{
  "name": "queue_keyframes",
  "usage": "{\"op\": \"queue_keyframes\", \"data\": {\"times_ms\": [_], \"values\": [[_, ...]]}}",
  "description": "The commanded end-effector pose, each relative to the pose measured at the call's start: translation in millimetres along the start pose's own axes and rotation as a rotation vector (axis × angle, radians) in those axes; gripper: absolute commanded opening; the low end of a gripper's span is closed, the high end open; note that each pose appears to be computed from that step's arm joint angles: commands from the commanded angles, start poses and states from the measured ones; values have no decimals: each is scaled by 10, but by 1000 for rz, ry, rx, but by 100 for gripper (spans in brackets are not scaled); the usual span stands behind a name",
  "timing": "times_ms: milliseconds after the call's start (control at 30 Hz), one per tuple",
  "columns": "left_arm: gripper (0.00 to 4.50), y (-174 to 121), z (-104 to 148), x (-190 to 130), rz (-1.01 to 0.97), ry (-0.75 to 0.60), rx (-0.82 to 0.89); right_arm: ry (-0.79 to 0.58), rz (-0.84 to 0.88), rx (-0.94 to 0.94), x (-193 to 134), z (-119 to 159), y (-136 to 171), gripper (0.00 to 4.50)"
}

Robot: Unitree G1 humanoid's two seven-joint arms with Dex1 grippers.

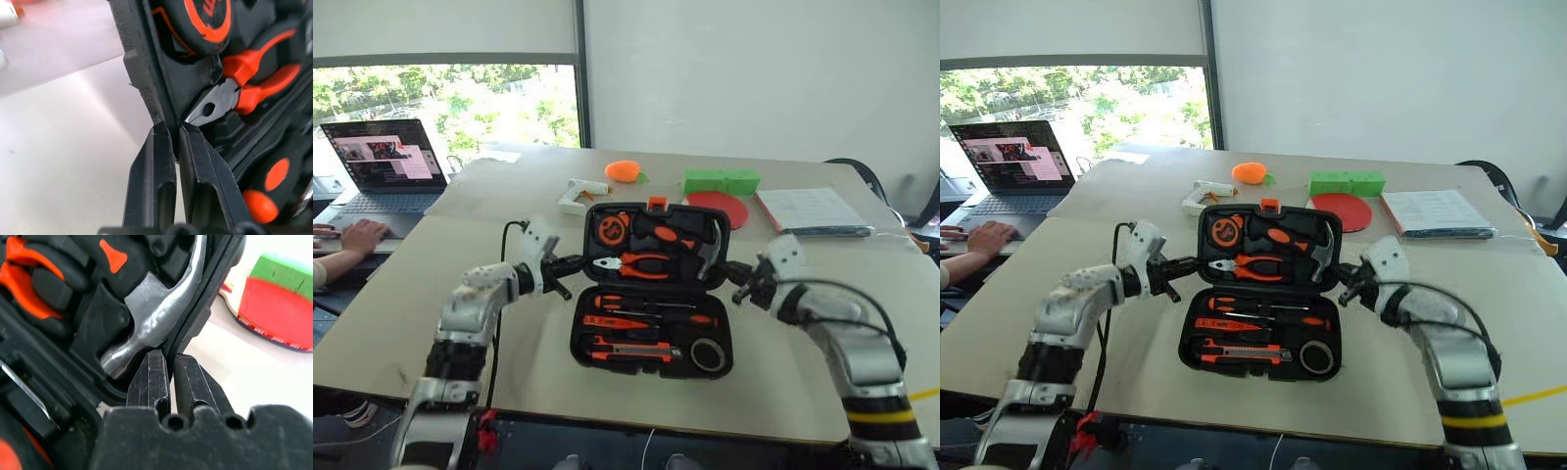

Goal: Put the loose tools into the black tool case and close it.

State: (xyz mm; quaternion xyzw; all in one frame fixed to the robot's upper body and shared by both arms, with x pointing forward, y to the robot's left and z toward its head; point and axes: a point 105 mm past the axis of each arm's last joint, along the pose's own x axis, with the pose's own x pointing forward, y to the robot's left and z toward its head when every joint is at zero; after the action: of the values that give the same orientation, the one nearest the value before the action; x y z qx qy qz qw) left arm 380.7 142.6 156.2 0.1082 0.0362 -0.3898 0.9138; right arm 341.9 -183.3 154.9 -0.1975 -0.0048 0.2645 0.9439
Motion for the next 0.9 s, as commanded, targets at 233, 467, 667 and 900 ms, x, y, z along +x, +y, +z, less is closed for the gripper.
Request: {"op": "queue_keyframes", "data": {"times_ms": [233, 467, 667, 900], "values": [[0, -58, 256, -143, 167, -204, 485, -225, 1, -511, -183, 217, 280, 0], [0, -185, 20, -293, 125, -163, 506, -266, 16, -670, -302, 149, 342, 0], [207, -207, -136, -683, 109, -72, 447, -264, 136, -705, -576, 92, 568, 146], [446, -363, -341, -1490, -80, 229, 260, -96, 342, -542, -1115, 19, 767, 379]]}}
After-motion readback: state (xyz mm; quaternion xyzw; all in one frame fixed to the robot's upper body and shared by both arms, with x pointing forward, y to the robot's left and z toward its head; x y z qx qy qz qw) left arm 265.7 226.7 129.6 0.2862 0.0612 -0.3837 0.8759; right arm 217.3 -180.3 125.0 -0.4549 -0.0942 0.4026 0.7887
